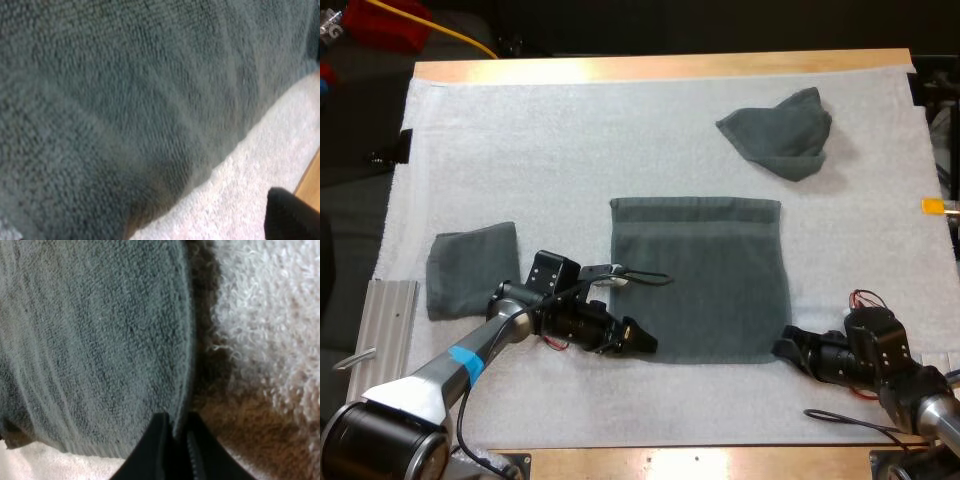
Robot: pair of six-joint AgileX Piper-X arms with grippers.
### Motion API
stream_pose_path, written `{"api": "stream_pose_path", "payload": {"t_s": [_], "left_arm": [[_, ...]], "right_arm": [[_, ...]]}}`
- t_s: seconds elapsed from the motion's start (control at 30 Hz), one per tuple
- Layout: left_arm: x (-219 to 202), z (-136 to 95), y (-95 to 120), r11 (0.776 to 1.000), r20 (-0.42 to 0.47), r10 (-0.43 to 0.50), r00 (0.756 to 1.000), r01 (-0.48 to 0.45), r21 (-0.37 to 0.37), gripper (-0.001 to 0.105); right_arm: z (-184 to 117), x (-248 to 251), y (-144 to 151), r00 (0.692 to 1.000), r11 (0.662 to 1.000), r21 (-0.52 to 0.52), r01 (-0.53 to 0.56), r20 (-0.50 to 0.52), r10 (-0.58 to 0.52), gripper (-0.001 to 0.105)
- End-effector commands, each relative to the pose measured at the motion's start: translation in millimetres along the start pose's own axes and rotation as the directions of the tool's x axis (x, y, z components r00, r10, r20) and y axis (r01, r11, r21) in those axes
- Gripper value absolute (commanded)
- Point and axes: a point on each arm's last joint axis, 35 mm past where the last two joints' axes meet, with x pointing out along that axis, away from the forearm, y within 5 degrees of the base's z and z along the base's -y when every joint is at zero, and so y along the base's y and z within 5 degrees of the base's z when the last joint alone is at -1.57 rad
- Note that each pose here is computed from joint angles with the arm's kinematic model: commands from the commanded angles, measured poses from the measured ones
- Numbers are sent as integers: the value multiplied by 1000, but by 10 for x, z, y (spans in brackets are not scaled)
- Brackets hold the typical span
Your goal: Pick towel from pile, fold and stack
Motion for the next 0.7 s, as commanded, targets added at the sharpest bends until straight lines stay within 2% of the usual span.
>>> {"api": "stream_pose_path", "payload": {"t_s": [0.0, 0.33, 0.6, 0.67], "left_arm": [[9, -17, -1, 1000, -17, 17, 1000, -18, -7, 67], [2, -99, 56, 991, -55, 120, 991, -122, -47, 65], [0, -99, 73, 984, -45, 167, 985, -169, -51, 56], [-2, -96, 83, 979, -38, 193, 980, -195, -53, 47]], "right_arm": [[-45, 12, -32, 1000, 1000, 8, 9, -29, -9, 1], [-46, 12, -31, 999, 1000, 8, 6, -32, -5, 1], [-46, 12, -31, 999, 1000, 8, 6, -32, -5, 1], [-46, 12, -31, 999, 1000, 8, 6, -32, -5, 1]]}}
